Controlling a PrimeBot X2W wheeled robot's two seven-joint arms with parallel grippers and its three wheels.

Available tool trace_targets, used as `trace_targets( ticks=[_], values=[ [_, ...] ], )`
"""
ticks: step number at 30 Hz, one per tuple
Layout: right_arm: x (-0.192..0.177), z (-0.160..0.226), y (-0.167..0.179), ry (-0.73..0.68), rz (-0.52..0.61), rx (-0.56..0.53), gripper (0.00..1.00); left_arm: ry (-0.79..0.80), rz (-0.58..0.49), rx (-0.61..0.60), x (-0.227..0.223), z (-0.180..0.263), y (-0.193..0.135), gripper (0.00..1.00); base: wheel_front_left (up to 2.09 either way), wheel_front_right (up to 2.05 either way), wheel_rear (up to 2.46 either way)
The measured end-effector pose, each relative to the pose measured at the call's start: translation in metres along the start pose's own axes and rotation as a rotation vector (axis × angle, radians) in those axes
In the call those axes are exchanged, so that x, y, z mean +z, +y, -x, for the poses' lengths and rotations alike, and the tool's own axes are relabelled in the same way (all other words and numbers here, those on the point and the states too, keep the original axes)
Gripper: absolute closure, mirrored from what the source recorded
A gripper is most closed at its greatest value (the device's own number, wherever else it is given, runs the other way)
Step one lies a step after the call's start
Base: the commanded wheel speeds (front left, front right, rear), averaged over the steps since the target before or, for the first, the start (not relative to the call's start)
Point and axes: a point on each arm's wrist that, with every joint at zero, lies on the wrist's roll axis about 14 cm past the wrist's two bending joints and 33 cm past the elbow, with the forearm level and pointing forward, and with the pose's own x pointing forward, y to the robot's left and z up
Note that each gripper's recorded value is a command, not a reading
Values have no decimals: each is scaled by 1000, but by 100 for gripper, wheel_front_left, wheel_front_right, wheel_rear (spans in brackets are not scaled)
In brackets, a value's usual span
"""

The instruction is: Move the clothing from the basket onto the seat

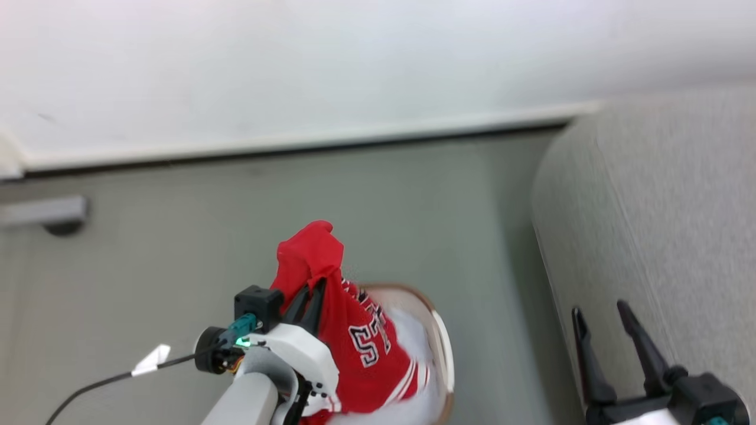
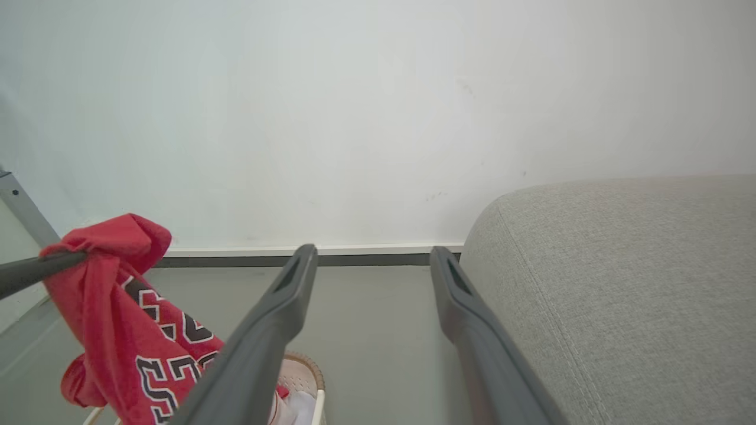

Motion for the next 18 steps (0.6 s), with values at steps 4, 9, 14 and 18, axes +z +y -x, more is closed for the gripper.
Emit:
trace_targets(
  ticks=[4,9,14,18],
  values=[
    [12,12,16,-35,-2,42,0,-127,-7,17,47,19,-2,100,0,0,0],
    [25,24,32,-74,-5,86,0,-308,4,35,114,42,-6,100,0,0,0],
    [31,30,44,-92,-4,119,0,-452,5,30,172,63,-12,100,0,0,0],
    [32,33,44,-97,-3,119,0,-533,-14,6,212,73,-19,100,0,0,0]
  ],
)
